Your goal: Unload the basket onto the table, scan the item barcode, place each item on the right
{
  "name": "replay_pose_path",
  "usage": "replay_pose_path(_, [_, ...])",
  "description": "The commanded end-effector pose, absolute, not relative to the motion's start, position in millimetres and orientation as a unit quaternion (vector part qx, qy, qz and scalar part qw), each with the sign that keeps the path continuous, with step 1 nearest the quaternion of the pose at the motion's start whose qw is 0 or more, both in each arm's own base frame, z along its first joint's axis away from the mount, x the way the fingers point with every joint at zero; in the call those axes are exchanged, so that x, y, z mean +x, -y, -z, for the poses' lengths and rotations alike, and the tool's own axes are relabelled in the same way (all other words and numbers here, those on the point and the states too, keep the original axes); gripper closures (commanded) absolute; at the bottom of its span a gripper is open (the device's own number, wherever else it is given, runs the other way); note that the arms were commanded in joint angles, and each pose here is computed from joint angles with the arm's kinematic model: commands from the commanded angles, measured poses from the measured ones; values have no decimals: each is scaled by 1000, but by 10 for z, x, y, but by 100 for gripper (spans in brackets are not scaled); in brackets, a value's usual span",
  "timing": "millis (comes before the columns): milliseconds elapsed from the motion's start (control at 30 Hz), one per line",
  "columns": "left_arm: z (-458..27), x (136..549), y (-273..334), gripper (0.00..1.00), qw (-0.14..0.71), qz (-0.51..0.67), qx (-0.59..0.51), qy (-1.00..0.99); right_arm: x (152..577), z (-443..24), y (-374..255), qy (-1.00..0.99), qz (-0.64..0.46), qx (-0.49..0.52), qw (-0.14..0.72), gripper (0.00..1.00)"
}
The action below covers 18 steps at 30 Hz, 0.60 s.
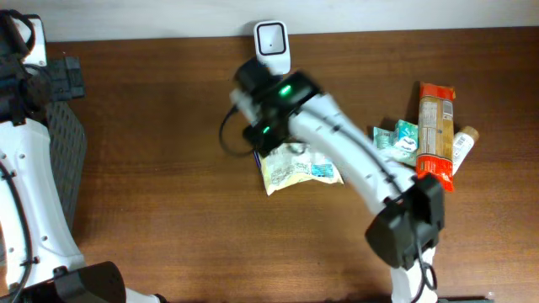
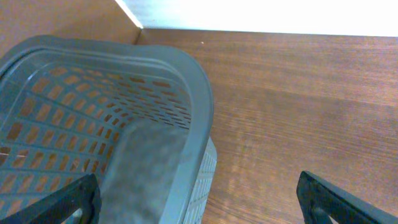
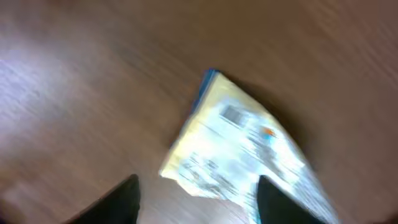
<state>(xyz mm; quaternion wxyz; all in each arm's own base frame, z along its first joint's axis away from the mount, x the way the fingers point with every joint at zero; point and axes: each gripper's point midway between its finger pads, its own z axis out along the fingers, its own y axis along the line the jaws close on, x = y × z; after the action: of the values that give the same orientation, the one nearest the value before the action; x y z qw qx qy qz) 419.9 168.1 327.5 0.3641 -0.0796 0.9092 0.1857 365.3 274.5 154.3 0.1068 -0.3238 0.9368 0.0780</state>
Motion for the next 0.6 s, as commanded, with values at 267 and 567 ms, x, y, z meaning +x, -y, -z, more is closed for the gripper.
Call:
replay_pose_path(267, [-3373, 4178, -1687, 1, 374, -189, -78, -905, 3826, -1167, -1228, -955, -281, -94, -8, 1])
replay_pose_path(567, [-3373, 4178, -1687, 1, 374, -189, -77, -905, 3704, -616, -1471, -905, -419, -74, 13, 1])
